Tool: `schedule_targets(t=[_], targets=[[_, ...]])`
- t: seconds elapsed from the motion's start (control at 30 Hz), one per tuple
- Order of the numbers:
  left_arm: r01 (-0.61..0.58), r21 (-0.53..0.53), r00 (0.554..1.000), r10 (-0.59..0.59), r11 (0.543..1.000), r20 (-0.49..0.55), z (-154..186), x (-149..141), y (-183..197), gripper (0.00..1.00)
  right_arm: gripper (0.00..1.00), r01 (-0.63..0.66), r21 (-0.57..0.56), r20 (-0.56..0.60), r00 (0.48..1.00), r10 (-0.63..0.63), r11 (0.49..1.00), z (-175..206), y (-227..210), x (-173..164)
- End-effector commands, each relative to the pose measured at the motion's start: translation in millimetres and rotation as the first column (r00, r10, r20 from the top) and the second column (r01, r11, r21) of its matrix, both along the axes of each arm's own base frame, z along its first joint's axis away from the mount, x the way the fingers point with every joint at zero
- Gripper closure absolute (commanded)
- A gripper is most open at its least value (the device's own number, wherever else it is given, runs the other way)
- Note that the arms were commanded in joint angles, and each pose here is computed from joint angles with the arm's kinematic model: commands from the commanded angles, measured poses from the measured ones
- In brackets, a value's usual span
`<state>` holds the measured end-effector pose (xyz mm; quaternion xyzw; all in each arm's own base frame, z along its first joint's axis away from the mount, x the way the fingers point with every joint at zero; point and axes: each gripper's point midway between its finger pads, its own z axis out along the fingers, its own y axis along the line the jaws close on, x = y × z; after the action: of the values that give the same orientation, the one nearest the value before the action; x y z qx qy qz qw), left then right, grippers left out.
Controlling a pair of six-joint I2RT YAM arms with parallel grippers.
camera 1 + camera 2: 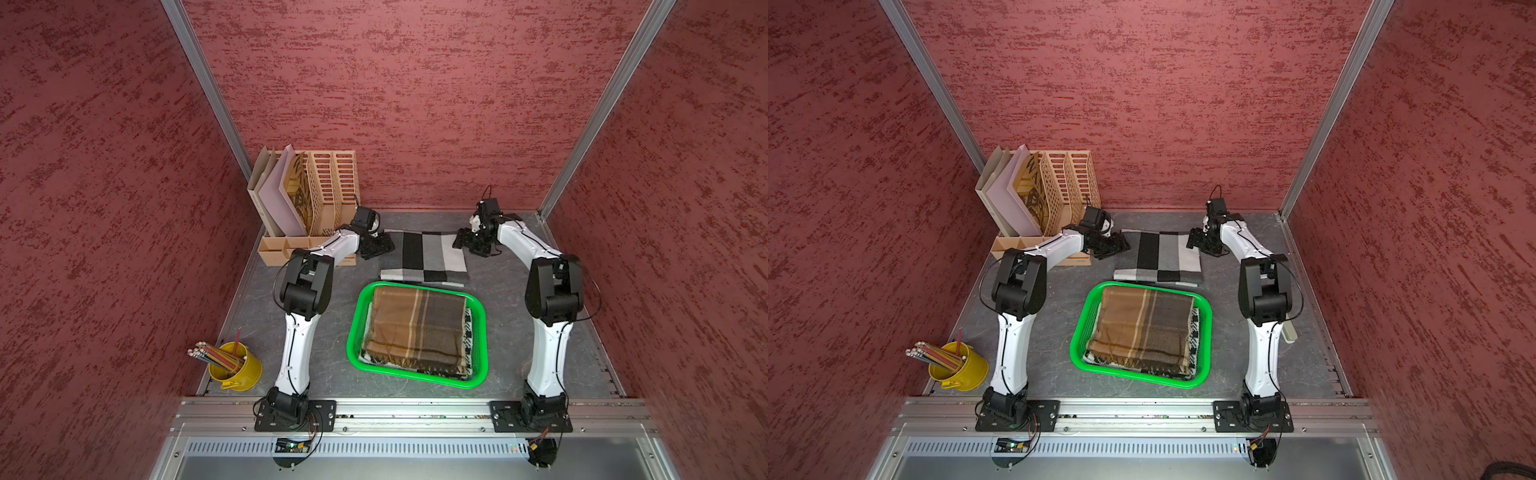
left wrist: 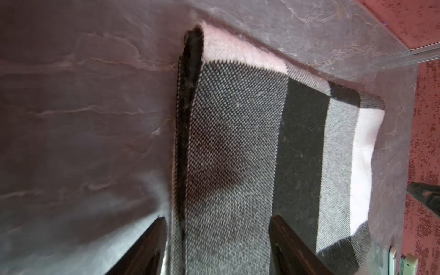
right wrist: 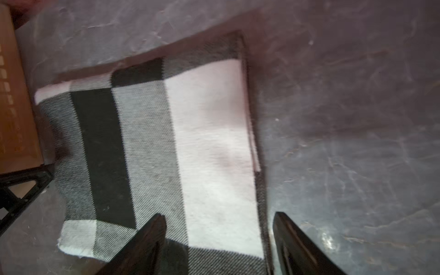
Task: Put the folded scarf in the basket
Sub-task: Pick up the scarf at the center of the board.
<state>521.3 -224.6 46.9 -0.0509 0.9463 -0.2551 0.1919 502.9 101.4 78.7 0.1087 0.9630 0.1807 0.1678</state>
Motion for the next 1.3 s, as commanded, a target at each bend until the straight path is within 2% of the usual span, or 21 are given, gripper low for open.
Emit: schedule_targets(t=[0.0, 0.33, 0.53, 0.73, 0.83, 1.0, 1.17, 1.27], targets=[[0.032, -0.006, 0.999, -0.032, 0.999, -0.026, -10, -4, -6, 0.31, 0.24, 0.010, 0.068, -0.026, 1.000, -0.008, 0.998, -20, 6, 3], [0.044, 0.020, 0.996, -0.043, 0.999, -0.075, -33, -8, -9, 0.33, 0.24, -0.015, 0.128, -0.100, 0.995, 0.028, 0.992, -53, 22, -3], [0.028, 0.122, 0.997, -0.020, 0.992, -0.069, -39, -15, -2, 0.27, 0.26, -0.014, 0.134, -0.099, 0.995, 0.028, 0.991, -58, 26, -4], [0.024, 0.156, 0.994, -0.007, 0.988, -0.111, -49, -20, 1, 0.29, 0.27, -0.028, 0.137, -0.104, 0.994, 0.043, 0.990, -61, 30, -3], [-0.015, 0.240, 0.995, 0.037, 0.971, -0.089, -46, -21, 15, 0.29, 0.28, -0.035, 0.130, -0.106, 0.993, 0.049, 0.991, -62, 33, -3], [-0.012, 0.243, 0.998, 0.027, 0.970, -0.060, -34, -19, 15, 0.27, 0.28, -0.034, 0.115, -0.106, 0.993, 0.047, 0.993, -64, 33, -5], [0.002, 0.310, 0.999, 0.014, 0.951, -0.049, -32, -23, 12, 0.27, 0.28, -0.042, 0.122, -0.109, 0.993, 0.056, 0.992, -65, 37, -6], [0.023, 0.234, 0.996, -0.003, 0.972, -0.086, -37, -25, 0, 0.28, 0.30, -0.045, 0.128, -0.112, 0.992, 0.060, 0.991, -68, 41, -7]])
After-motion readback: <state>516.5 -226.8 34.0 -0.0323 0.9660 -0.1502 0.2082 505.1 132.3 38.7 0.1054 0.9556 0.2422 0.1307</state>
